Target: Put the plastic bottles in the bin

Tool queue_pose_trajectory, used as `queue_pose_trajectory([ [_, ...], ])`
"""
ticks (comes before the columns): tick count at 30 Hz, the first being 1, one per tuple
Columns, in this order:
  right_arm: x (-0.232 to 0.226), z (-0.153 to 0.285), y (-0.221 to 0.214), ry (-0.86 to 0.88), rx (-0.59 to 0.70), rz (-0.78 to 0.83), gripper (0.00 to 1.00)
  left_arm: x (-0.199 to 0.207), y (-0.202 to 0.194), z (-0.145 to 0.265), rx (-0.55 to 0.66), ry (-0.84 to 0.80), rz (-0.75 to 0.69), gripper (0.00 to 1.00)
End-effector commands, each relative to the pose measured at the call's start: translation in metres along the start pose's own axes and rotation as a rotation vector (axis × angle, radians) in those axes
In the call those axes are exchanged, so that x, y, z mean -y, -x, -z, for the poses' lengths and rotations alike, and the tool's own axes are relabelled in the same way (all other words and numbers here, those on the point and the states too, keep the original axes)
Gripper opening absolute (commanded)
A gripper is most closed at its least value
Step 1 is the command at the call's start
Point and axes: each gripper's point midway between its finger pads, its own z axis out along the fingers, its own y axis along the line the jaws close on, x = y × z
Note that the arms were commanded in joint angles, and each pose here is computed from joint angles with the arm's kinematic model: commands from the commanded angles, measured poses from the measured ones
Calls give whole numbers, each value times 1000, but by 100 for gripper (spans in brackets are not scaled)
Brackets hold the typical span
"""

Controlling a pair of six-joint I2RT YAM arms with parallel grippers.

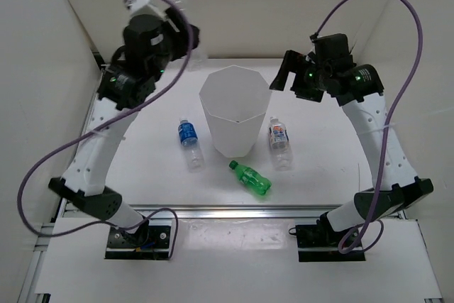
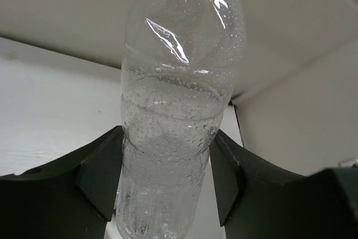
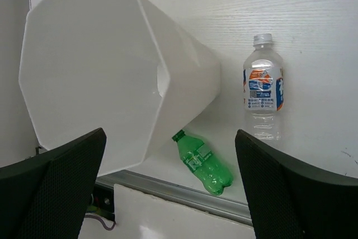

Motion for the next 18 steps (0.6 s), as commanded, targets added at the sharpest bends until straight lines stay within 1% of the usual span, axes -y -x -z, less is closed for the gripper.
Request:
queue_pose_trajectory([
  [1,2,11,14,46,69,-65,100,43,-86,-26,-202,-114,-193,67],
  [2,7,9,11,37,67,-83,100,49,-106,-34,-236,-122,-228,67],
  [5,19,10,7,26,62,-120,100,66,-151,-34,-315,-161,-293,71],
  [6,28,5,4,7,58,-146,100,68,-158,-31,-327,-167,-300,74],
  [7,33,8,6,10,69,-156,100,69,-173,-30,-351,-163,-318,79],
  [10,40,6,2,9,58,-184,100,69,-187,-27,-378,-167,-333,84],
  [11,45,7,5,0,66,-194,100,65,-190,-28,-381,-153,-340,88],
  [13,50,3,-1,-1,42,-208,100,68,-182,-25,-366,-165,-340,97],
  [14,59,-3,-8,-22,20,-210,100,70,-170,-22,-336,-164,-340,100],
  [15,62,-7,-14,-32,2,-215,100,73,-148,-17,-280,-155,-323,100],
  [16,71,-12,-19,-57,-9,-227,100,74,-134,-14,-244,-149,-324,100],
  [17,83,-24,-35,-97,-57,-256,100,75,-119,-10,-208,-143,-312,100],
  [18,89,-33,-41,-100,-87,-299,100,76,-89,1,-137,-132,-292,100],
])
